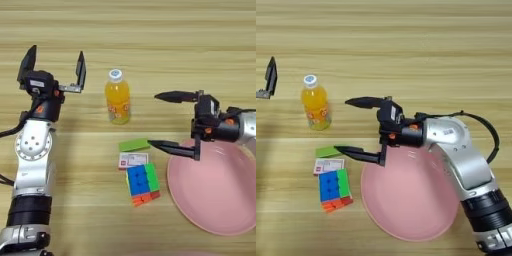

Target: Move the objects on the table

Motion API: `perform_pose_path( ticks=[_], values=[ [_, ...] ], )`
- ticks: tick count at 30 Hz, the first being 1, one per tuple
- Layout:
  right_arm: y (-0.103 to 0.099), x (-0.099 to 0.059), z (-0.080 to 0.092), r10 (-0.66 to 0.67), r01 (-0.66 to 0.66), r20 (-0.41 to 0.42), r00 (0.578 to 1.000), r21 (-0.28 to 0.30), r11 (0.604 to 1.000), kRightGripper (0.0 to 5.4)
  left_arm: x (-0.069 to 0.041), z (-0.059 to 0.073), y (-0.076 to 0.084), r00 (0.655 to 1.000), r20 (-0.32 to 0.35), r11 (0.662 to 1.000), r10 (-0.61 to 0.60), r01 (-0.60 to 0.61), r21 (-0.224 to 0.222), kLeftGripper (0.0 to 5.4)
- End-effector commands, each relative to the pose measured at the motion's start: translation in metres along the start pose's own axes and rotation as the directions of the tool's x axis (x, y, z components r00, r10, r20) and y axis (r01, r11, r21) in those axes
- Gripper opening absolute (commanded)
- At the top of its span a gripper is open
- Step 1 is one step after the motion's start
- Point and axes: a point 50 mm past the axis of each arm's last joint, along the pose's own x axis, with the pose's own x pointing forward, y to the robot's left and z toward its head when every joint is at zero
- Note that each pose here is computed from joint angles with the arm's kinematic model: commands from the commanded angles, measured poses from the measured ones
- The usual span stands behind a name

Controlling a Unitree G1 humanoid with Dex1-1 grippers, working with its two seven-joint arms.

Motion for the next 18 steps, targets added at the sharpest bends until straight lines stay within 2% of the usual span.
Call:
perform_pose_path(
  ticks=[1, 11, 18],
  values=[
    [0.007, 0.001, -0.008, 0.097, -0.095, -0.056, 0.994, 0.03, 0.995, 5.4, 0.002, 0.0, 0.002, 1.0, 0.002, 1.0, 0.004, -0.004, 0.01, 5.39],
    [0.019, 0.005, -0.027, 0.211, -0.202, -0.168, 0.963, 0.068, 0.977, 5.4, 0.001, 0.0, 0.002, 1.0, -0.001, 1.0, 0.003, -0.003, 0.012, 5.39],
    [0.027, 0.012, -0.04, 0.262, -0.248, -0.213, 0.941, 0.089, 0.965, 5.4, 0.001, 0.0, 0.002, 1.0, -0.002, 1.0, 0.002, -0.002, 0.016, 5.39]
  ],
)
